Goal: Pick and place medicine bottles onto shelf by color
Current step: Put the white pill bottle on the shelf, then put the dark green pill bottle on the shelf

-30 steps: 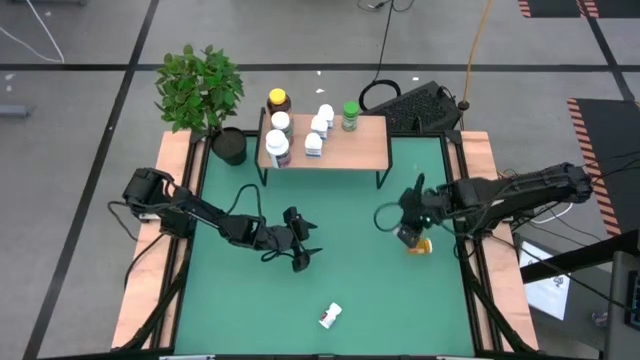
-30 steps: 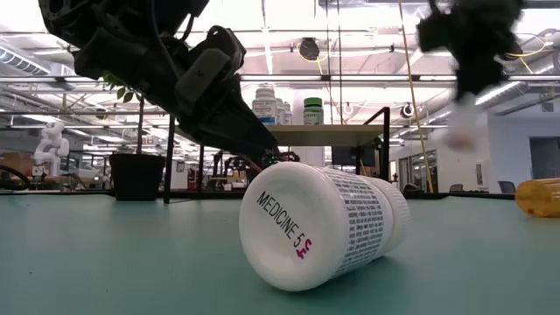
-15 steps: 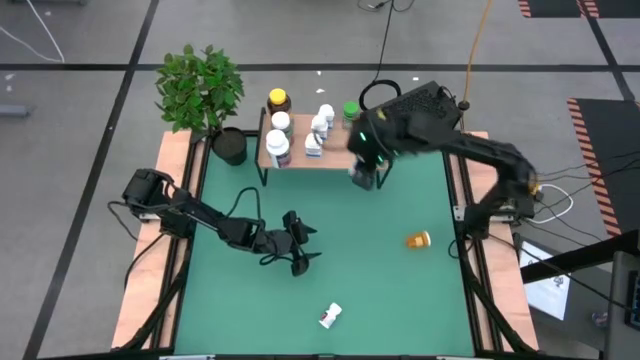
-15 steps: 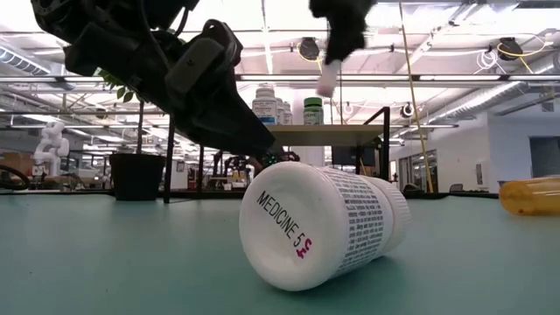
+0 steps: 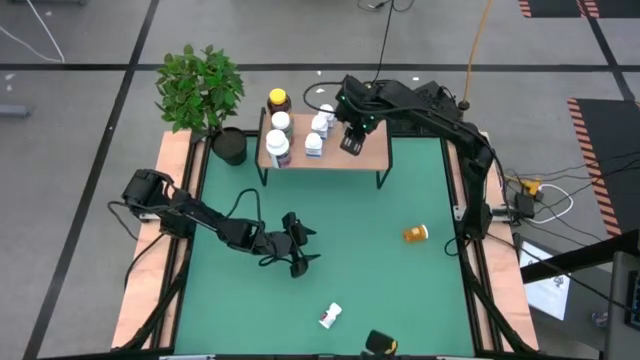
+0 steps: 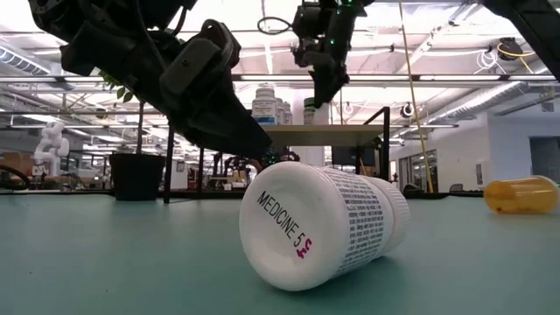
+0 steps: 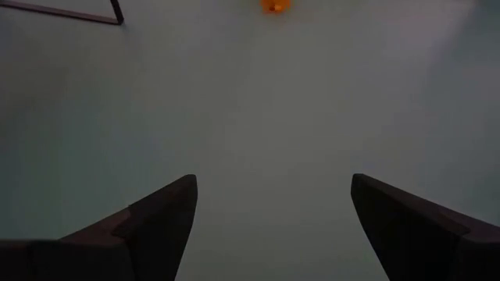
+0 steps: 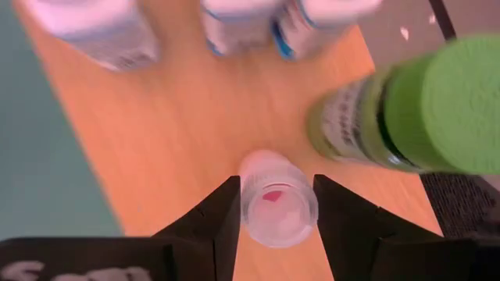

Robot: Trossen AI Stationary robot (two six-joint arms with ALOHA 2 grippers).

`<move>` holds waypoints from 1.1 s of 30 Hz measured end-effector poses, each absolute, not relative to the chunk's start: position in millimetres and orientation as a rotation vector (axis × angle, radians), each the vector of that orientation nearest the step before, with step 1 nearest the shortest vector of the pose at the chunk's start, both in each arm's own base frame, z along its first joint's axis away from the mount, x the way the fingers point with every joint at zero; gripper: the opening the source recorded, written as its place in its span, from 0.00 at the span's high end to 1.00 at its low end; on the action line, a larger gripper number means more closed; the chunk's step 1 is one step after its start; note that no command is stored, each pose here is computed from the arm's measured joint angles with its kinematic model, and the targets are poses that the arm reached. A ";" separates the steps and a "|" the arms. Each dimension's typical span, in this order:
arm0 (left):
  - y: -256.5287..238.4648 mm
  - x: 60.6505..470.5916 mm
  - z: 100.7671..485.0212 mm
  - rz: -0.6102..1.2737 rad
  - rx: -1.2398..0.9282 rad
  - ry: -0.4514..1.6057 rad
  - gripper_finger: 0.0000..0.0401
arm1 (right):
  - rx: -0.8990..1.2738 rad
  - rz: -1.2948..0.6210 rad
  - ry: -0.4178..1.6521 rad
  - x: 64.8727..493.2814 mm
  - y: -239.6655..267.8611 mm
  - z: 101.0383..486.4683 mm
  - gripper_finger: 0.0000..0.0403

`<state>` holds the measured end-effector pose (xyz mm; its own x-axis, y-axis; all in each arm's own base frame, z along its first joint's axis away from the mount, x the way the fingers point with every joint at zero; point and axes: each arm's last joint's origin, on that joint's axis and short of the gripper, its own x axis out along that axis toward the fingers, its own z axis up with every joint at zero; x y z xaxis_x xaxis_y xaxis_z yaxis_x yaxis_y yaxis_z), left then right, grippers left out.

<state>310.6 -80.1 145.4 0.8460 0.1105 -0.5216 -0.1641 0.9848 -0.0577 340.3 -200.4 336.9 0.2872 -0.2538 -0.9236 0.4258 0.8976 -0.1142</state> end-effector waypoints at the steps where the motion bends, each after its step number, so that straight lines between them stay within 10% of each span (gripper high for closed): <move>1: -80.1 310.6 145.3 0.145 -0.102 0.545 0.15 | 0.172 -0.460 1.208 339.4 -203.1 334.9 0.66; 33: -80.1 310.7 145.5 0.143 -0.093 0.543 0.15 | 0.159 -0.457 1.094 331.2 -197.5 358.8 0.52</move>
<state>310.7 -80.1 145.5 0.8465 0.1104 -0.5209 -0.1597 0.9859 -0.0507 331.2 -197.5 358.8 0.3773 -0.2784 -0.8833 0.4326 0.8963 -0.0977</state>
